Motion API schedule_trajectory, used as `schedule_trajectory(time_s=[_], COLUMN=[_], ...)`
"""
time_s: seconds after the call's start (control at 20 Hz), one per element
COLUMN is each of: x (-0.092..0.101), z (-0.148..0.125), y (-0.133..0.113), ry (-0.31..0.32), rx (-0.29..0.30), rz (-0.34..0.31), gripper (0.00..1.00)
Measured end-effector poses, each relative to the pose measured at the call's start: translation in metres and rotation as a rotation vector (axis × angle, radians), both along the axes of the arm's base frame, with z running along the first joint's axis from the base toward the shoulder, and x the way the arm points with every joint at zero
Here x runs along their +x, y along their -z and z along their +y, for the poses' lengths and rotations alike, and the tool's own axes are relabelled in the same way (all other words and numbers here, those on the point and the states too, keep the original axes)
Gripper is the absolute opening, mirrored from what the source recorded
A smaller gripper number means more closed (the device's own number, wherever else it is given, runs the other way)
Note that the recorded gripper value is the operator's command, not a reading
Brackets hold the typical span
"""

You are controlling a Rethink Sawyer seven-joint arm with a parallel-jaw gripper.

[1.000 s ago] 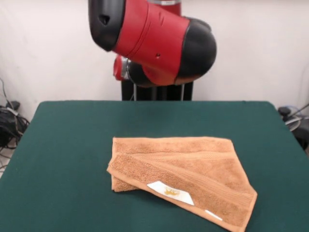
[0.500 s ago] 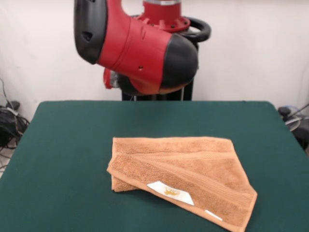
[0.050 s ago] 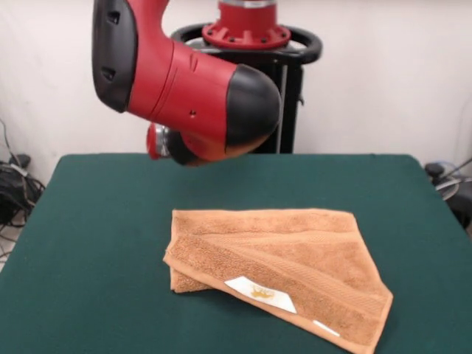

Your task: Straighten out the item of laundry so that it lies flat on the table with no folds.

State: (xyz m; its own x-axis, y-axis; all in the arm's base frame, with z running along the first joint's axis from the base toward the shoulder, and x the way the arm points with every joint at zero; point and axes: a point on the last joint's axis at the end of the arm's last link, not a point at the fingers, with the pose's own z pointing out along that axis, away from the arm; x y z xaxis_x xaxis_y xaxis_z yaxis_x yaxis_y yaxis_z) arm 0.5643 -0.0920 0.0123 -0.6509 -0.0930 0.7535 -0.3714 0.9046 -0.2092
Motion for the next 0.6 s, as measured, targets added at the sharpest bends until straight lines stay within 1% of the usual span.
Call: schedule_trajectory(time_s=[0.15,0.25,0.4,0.6], x=[0.001,0.003,0.004,0.007], z=[0.005,0.013,0.024,0.041], y=[0.007,0.009,0.007,-0.001], ry=[0.013,0.036,0.06,0.074], rx=[0.022,0.044,0.066,0.087], rz=[-0.017,-0.026,-0.031,-0.042], gripper=[0.0,0.0,0.0,0.0])
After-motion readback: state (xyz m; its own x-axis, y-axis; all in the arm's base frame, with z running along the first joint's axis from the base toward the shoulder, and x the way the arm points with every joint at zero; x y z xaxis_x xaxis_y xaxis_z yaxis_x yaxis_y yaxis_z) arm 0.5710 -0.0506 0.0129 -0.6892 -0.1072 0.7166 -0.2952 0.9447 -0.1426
